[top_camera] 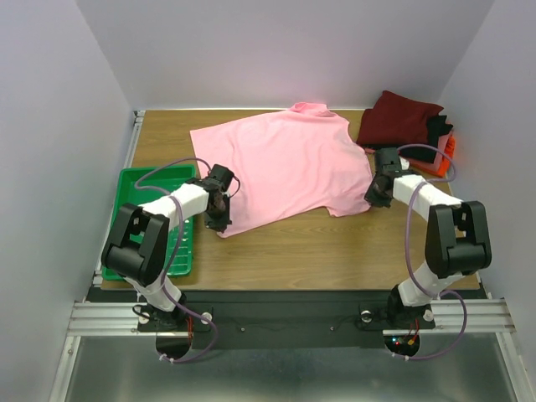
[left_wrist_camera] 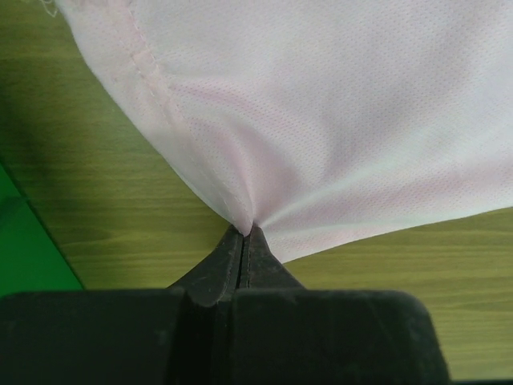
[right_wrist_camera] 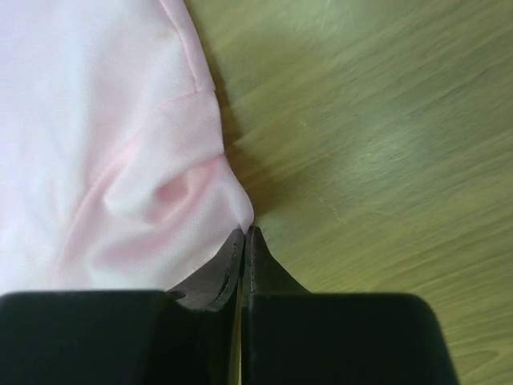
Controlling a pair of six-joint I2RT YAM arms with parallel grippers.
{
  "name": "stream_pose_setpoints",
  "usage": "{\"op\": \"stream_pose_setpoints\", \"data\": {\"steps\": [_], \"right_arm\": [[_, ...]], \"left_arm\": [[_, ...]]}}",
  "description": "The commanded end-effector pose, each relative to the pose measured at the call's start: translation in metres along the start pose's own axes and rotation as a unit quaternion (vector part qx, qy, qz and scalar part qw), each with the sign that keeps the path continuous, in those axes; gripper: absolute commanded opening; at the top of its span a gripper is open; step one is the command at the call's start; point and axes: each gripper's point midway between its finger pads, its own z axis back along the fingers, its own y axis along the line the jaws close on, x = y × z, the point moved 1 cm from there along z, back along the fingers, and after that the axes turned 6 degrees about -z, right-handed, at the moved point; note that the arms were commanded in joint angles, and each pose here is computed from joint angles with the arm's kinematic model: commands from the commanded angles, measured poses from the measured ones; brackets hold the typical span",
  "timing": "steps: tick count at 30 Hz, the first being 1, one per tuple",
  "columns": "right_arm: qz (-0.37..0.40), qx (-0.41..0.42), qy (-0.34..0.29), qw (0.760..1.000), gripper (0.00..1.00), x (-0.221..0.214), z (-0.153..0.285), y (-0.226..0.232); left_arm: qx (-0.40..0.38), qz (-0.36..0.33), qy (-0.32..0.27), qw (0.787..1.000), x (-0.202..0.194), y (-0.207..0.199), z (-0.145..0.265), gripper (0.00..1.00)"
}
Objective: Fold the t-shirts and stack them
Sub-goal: Fold the tshirt
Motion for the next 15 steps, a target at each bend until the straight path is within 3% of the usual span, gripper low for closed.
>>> {"op": "stream_pose_setpoints", "data": {"steps": [1,8,15], "right_arm": [[0.005,0.018,-0.087,0.996,0.0,0.042,0.042,0.0],[-0.003,0.016,-0.156,0.988,0.0,0.065,0.105,-0.021],[0.0,-0.003,-0.12,0.993,0.0,0.046,0.126,-0.04]], "left_arm": [[-0.036,-0.008,-0.002,0.999,-0.001,-0.011,0.027,0.0],[-0.065,-0.004,0.003,0.998,-0.004,-0.019,0.04,0.0],[-0.12,0.014,0.027,0.992,-0.027,-0.032,0.055,0.0]]}}
